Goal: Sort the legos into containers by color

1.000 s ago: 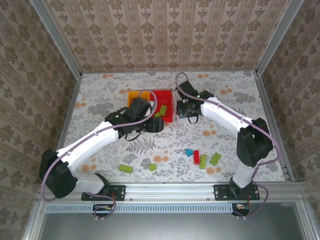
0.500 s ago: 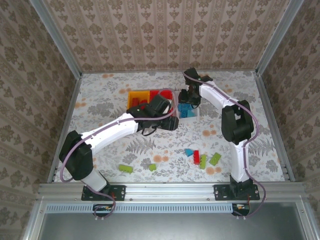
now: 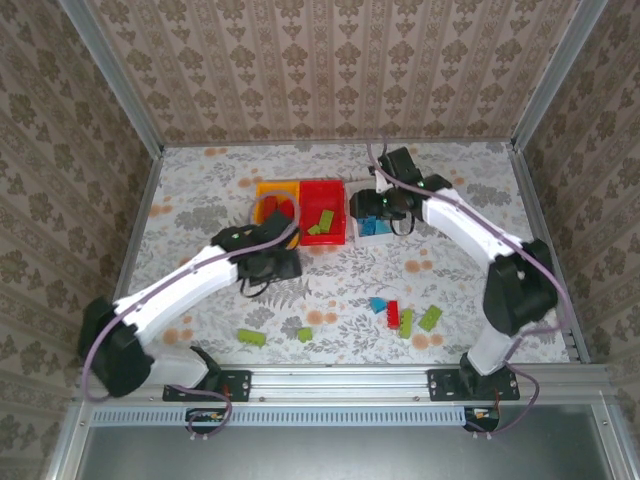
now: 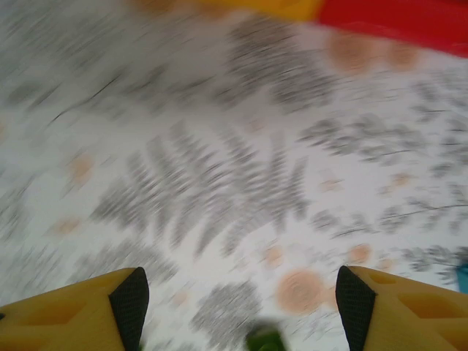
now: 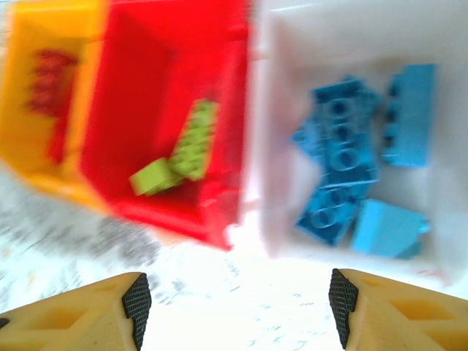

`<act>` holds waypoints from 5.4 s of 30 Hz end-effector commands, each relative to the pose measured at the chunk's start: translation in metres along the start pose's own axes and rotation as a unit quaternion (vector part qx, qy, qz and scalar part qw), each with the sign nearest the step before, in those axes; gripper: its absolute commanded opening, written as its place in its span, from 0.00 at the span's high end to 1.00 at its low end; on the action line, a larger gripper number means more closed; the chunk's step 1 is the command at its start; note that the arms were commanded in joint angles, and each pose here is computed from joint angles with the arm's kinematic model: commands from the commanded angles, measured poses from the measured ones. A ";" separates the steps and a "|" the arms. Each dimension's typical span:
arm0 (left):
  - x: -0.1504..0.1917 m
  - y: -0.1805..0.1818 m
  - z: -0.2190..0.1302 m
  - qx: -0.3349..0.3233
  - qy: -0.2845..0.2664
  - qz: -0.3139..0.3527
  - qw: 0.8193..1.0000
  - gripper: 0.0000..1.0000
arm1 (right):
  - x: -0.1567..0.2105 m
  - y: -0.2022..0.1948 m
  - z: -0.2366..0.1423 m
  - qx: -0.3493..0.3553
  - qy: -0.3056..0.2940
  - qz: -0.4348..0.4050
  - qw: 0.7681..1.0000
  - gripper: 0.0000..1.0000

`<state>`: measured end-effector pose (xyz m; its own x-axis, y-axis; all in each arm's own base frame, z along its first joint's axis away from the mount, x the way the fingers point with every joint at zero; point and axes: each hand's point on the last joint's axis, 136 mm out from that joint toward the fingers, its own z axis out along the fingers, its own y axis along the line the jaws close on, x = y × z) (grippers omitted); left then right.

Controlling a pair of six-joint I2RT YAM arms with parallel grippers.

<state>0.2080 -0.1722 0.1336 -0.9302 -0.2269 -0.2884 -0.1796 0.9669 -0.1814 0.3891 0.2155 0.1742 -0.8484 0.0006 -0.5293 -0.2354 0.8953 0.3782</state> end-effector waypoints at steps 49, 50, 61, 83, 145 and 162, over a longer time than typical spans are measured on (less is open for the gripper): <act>-0.063 -0.071 0.017 0.061 -0.009 -0.083 0.995 0.82 | 0.034 0.064 -0.069 -0.157 -0.169 -0.061 0.971 0.17; -0.074 -0.084 0.016 0.061 -0.011 -0.056 0.997 0.82 | 0.030 0.058 -0.069 -0.143 -0.172 -0.056 0.973 0.17; -0.167 -0.151 0.069 0.001 -0.012 0.078 0.997 0.81 | 0.019 0.022 -0.077 -0.084 -0.172 -0.003 0.982 0.18; -0.185 -0.154 0.120 -0.018 0.006 0.124 0.992 0.50 | 0.042 -0.001 -0.066 -0.048 -0.123 0.026 0.991 0.18; -0.052 -0.047 -0.020 0.104 -0.053 0.012 0.993 0.38 | 0.235 -0.042 0.031 0.159 0.343 -0.231 0.897 0.68; -0.048 -0.132 -0.044 0.204 -0.079 0.133 0.967 0.38 | 0.042 -0.034 -0.003 0.138 0.089 -0.078 0.983 0.74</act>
<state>0.2553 -0.2594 0.1869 -0.8979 -0.0723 -0.4343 0.1190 0.9099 -0.3975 0.3341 0.1854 0.1161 -0.8938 -0.3042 -0.3296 -0.3285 0.9443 0.0192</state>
